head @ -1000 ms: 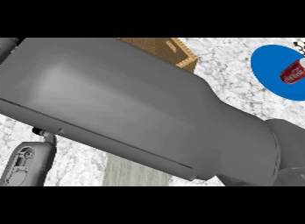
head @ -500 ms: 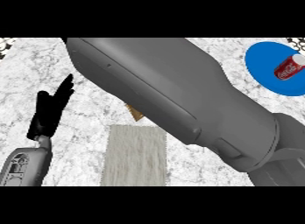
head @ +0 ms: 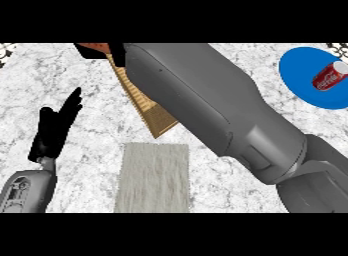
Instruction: Pick the sweet potato from the placemat and place it in the basket
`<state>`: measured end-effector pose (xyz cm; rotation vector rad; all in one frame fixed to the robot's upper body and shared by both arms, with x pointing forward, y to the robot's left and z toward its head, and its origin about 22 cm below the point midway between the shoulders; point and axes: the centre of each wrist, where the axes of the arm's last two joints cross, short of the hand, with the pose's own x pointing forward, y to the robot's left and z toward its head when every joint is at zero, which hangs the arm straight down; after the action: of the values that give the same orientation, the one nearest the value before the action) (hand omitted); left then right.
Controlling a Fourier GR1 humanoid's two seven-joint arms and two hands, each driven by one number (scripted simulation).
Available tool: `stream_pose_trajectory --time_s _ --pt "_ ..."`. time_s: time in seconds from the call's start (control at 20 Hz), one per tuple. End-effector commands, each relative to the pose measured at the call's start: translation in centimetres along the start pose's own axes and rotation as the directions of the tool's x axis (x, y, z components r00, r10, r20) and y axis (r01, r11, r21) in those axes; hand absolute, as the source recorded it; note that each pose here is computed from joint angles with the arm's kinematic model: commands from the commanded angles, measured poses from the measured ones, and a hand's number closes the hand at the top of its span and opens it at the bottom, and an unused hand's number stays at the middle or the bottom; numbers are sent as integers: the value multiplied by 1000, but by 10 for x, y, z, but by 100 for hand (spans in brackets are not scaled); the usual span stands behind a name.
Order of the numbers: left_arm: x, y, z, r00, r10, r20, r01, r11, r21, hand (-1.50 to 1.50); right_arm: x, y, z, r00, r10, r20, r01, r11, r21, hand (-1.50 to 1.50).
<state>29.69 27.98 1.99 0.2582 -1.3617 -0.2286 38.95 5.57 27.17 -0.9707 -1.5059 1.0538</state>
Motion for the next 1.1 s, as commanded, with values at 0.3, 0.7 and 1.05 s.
stream_pose_trajectory --time_s 0.3,0.7,1.05 --pt "25 -9 -9 1000 3 14 -3 1000 -11 0 -46 37 -15 970 -200 -136 213 973 93 -150" --pt "15 -4 -5 1000 1 8 -1 1000 -2 0 -70 57 -17 928 -366 -66 365 931 -25 -150" --pt "2 2 -2 1000 8 -25 -8 1000 15 0 -86 49 -15 875 -483 -39 456 847 -272 -150"
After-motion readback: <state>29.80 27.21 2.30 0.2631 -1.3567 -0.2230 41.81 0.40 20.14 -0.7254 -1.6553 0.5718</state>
